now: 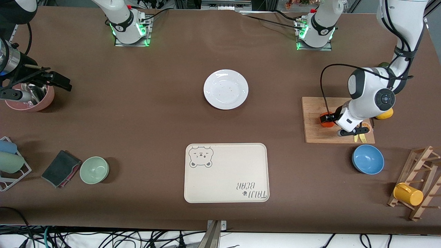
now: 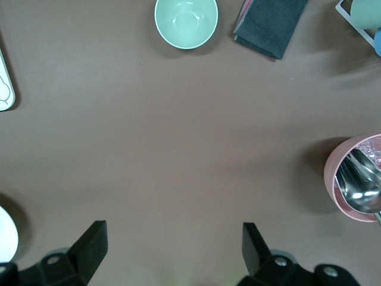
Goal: Place orange and plate with both arms
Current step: 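Carry the orange with the left gripper over the white plate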
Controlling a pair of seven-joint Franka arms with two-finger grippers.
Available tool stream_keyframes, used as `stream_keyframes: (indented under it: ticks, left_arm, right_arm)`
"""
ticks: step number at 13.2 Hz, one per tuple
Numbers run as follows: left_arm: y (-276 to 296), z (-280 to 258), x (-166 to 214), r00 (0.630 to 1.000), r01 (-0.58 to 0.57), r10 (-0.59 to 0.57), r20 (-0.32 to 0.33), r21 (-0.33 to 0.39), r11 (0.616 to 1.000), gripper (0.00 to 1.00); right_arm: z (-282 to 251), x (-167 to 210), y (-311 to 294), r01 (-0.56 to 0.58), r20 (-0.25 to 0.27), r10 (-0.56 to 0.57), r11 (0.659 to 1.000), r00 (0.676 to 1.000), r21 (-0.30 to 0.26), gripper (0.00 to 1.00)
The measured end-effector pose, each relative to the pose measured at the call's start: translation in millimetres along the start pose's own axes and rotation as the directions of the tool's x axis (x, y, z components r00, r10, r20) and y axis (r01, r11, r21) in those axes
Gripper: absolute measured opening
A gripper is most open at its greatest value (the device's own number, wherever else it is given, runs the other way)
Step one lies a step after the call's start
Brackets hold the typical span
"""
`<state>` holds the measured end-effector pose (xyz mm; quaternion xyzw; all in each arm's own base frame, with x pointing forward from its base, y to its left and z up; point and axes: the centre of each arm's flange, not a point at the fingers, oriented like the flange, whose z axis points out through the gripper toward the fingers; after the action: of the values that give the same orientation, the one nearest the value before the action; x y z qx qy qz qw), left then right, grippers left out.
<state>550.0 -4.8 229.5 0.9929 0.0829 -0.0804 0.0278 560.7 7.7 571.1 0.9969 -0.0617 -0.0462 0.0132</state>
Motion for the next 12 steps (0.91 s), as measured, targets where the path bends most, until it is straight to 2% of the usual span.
stream_keyframes:
  ticks: [3, 5, 8, 12]
  left_arm:
    - [52.2, -56.9, 2.6, 0.999, -0.035, 0.035, 0.014, -0.019, 0.999, 0.76]
    - [97.8, -73.0, -9.4, 0.999, -0.052, 0.052, 0.006, -0.03, 0.998, 0.76]
    - [189.2, -72.5, -49.7, 1.0, 0.005, -0.004, 0.021, -0.042, 0.999, 0.76]
    - [275.3, -52.8, -107.5, 0.998, -0.013, 0.015, 0.06, -0.02, 1.0, 0.76]
  right_arm:
    - [0.0, 0.0, -0.1, 0.0, 0.0, 0.0, 1.0, 1.0, 0.0, 1.0]
    - [0.0, 0.0, -0.1, 0.0, 0.0, 0.0, 1.0, 1.0, 0.0, 1.0]
    - [0.0, 0.0, -0.3, 0.0, 0.0, 0.0, 1.0, 1.0, 0.0, 1.0]
    - [0.0, 0.0, -0.3, 0.001, 0.0, -0.001, 1.0, 1.0, 0.0, 1.0]
